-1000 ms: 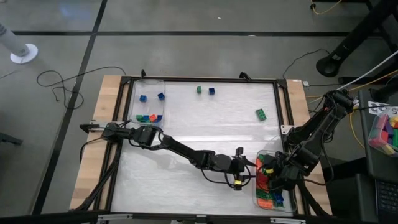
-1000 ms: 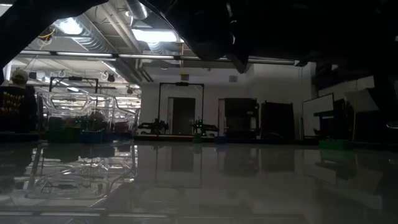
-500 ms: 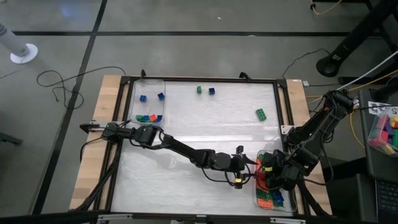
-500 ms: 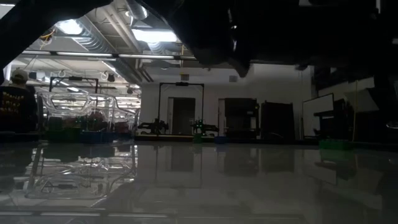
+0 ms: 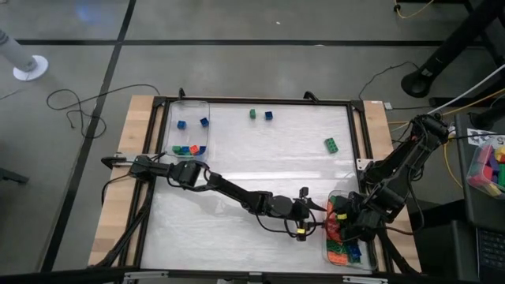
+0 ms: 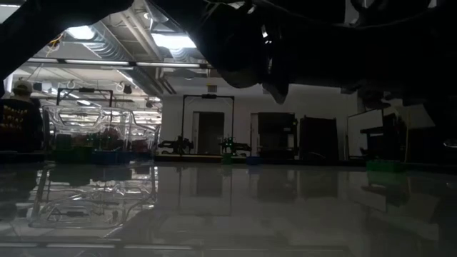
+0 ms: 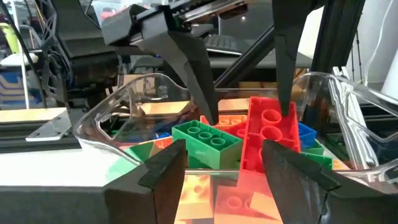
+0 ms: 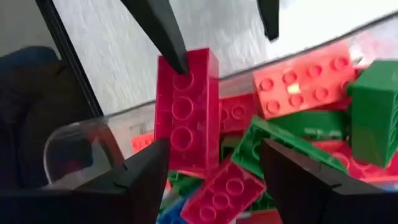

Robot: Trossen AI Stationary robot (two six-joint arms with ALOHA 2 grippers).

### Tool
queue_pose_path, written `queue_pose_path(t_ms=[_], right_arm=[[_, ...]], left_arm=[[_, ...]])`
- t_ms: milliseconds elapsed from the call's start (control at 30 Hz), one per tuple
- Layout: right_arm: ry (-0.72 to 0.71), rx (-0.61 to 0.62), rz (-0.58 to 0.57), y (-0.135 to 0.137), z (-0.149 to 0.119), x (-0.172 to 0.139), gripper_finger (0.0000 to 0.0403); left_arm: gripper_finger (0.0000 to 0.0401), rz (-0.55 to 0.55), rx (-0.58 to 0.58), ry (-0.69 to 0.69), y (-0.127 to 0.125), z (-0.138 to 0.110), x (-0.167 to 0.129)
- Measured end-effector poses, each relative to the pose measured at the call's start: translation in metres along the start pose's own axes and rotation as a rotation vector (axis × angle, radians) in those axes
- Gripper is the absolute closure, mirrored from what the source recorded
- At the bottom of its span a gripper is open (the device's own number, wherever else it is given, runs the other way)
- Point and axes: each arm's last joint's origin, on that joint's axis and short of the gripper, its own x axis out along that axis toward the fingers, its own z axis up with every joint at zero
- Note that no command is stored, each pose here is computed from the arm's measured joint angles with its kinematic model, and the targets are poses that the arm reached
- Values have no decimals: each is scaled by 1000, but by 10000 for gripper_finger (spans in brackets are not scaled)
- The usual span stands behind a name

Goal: Sort blocks by size
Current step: Put the 8 stud red game piece into the bottom transparent bin, then put the 8 stud green game piece into the bottom transparent bin

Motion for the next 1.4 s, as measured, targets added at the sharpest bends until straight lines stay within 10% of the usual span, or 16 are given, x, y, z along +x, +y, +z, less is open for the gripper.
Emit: queue_pose_path(t_ms=[867, 1400], right_arm=[[-70, -21, -14, -10, 1, -14, 155], [-371, 25, -513, -54, 42, -63, 155]], left_arm=[[203, 8, 48, -128, 0, 22, -2], [203, 118, 74, 469, 71, 112, -52]])
